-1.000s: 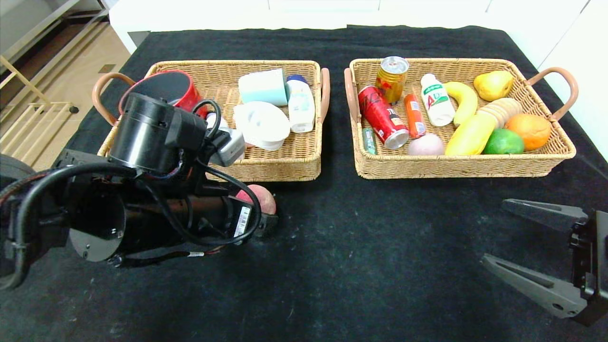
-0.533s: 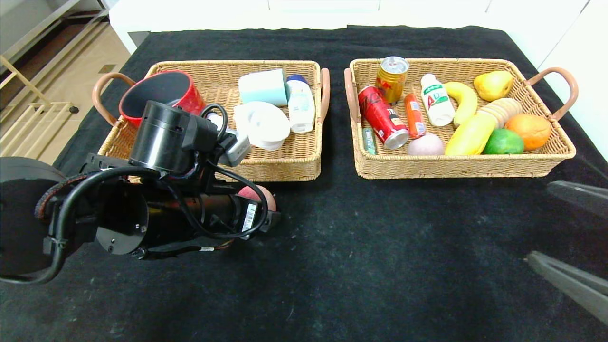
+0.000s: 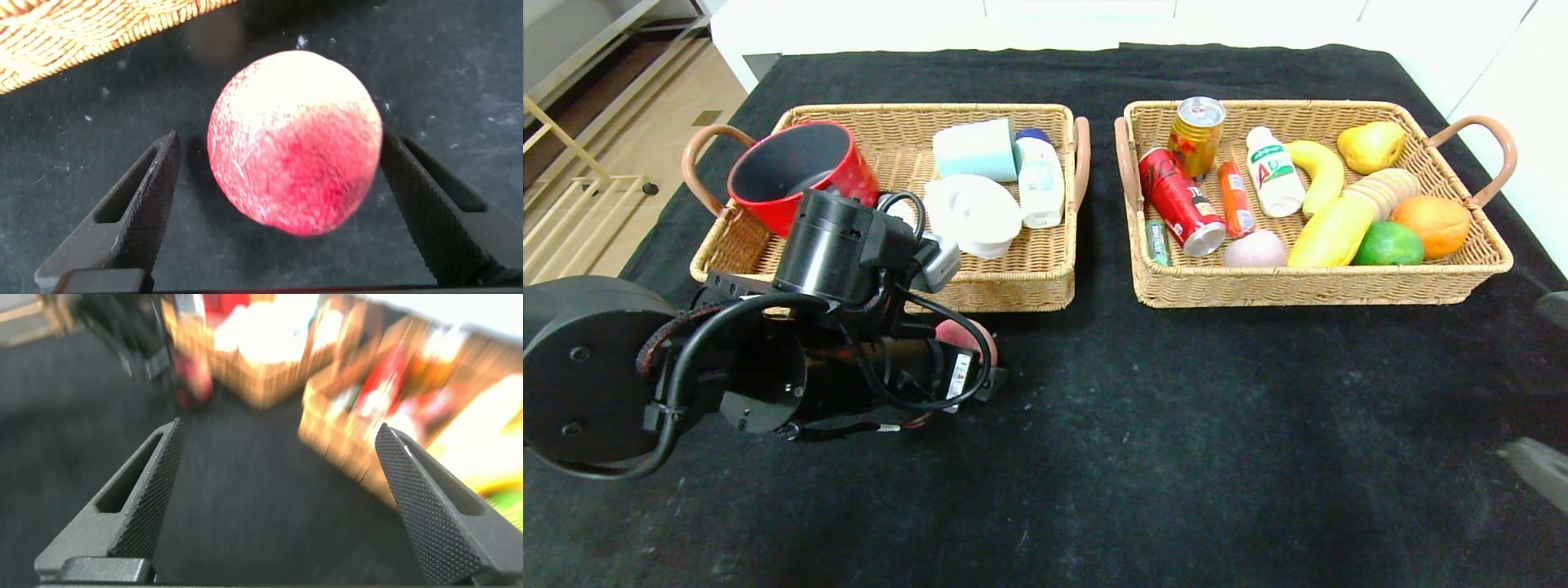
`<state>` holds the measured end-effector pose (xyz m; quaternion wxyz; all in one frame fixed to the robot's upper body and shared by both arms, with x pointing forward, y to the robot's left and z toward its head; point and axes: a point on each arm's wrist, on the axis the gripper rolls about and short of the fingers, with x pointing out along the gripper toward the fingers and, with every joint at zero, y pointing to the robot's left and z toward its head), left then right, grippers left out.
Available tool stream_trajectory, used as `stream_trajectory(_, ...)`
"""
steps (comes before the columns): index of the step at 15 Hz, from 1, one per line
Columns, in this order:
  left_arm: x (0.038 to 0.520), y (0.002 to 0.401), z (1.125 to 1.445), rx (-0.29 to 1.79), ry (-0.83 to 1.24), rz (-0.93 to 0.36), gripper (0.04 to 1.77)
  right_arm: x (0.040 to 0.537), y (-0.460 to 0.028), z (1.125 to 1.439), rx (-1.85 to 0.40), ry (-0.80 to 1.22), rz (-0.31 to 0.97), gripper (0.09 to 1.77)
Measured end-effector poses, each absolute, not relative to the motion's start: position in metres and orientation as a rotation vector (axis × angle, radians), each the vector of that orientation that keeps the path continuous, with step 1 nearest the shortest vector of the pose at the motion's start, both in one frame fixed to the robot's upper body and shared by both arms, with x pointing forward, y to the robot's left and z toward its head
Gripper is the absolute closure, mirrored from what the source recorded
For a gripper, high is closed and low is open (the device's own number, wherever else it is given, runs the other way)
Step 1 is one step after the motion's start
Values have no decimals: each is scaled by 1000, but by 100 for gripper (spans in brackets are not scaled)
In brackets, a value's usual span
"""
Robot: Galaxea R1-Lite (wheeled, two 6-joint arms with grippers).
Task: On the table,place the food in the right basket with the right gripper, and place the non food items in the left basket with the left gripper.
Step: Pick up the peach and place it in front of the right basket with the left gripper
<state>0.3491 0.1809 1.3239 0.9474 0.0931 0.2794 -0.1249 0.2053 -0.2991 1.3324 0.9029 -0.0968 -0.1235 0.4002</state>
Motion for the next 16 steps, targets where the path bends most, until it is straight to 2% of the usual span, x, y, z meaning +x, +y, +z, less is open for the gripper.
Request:
stream_trajectory(4, 353, 181, 1320, 194, 580, -249, 9, 239, -292, 1311, -166, -98, 843, 15)
stream_trajectory(11, 354, 179, 1315, 202, 597, -249, 12, 247, -290, 1304, -156, -55, 846, 15)
stream_trajectory(14, 355, 179, 1313, 203, 601, -250, 63, 247, -290, 1304, -156, -53, 847, 15)
stream_trajectory(16, 356, 178, 1312, 206, 603, -251, 73, 248, -290, 1304, -156, -51, 847, 15)
